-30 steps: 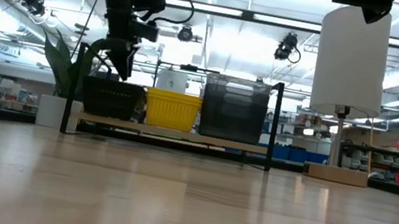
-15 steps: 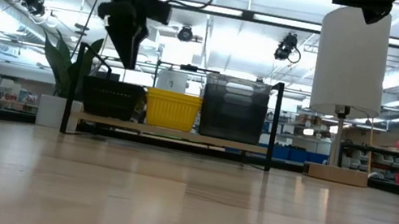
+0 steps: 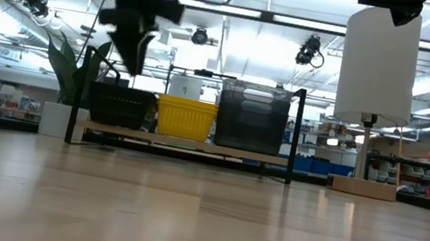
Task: Stack baskets on shelf by color
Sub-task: Put the stacked small black bins on the shelf
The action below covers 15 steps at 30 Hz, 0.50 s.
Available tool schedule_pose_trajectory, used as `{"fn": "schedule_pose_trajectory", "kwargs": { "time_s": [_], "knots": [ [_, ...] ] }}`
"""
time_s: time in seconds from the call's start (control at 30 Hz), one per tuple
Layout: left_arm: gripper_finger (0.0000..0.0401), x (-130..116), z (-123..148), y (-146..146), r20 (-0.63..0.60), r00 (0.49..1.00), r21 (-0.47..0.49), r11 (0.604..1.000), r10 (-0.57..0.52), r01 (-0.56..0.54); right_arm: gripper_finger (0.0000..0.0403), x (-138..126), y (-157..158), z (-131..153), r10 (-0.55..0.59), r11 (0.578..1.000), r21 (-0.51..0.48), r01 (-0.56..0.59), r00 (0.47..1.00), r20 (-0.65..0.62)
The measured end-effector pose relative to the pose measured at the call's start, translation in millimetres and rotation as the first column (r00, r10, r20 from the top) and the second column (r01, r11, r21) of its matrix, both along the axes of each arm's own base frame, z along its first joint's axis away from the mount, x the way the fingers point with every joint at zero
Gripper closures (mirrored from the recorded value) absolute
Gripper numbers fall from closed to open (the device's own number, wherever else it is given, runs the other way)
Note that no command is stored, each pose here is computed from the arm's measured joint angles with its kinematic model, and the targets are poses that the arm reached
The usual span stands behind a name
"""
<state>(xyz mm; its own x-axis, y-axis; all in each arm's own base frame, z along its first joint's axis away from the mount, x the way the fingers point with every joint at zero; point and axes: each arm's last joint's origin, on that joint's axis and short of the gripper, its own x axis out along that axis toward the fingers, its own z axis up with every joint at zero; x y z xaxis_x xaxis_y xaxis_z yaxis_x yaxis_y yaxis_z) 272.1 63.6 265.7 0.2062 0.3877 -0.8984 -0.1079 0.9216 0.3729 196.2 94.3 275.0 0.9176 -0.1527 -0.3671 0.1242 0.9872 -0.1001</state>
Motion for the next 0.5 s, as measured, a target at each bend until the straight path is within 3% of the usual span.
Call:
{"fn": "schedule_pose_trajectory", "kwargs": {
  "time_s": [0.2,0.4,0.5],
  "knots": [
    [0.0186,-7,-25,-4,-0.061,0.997,0.062,0.997,0.041,-0.038,0.0363,0,0,0,0.001,1.000,0.000,-0.001,1.000,0.003],
    [0.0186,-7,-25,-2,-0.056,0.995,0.196,0.978,0.081,-0.068,0.0363,0,0,1,0.001,1.000,0.002,-0.001,1.000,0.007],
    [0.0186,-5,-25,-2,-0.041,0.996,0.201,0.977,0.078,-0.068,0.0363,0,0,1,0.001,1.000,0.002,-0.001,1.000,0.007]
  ]
}}
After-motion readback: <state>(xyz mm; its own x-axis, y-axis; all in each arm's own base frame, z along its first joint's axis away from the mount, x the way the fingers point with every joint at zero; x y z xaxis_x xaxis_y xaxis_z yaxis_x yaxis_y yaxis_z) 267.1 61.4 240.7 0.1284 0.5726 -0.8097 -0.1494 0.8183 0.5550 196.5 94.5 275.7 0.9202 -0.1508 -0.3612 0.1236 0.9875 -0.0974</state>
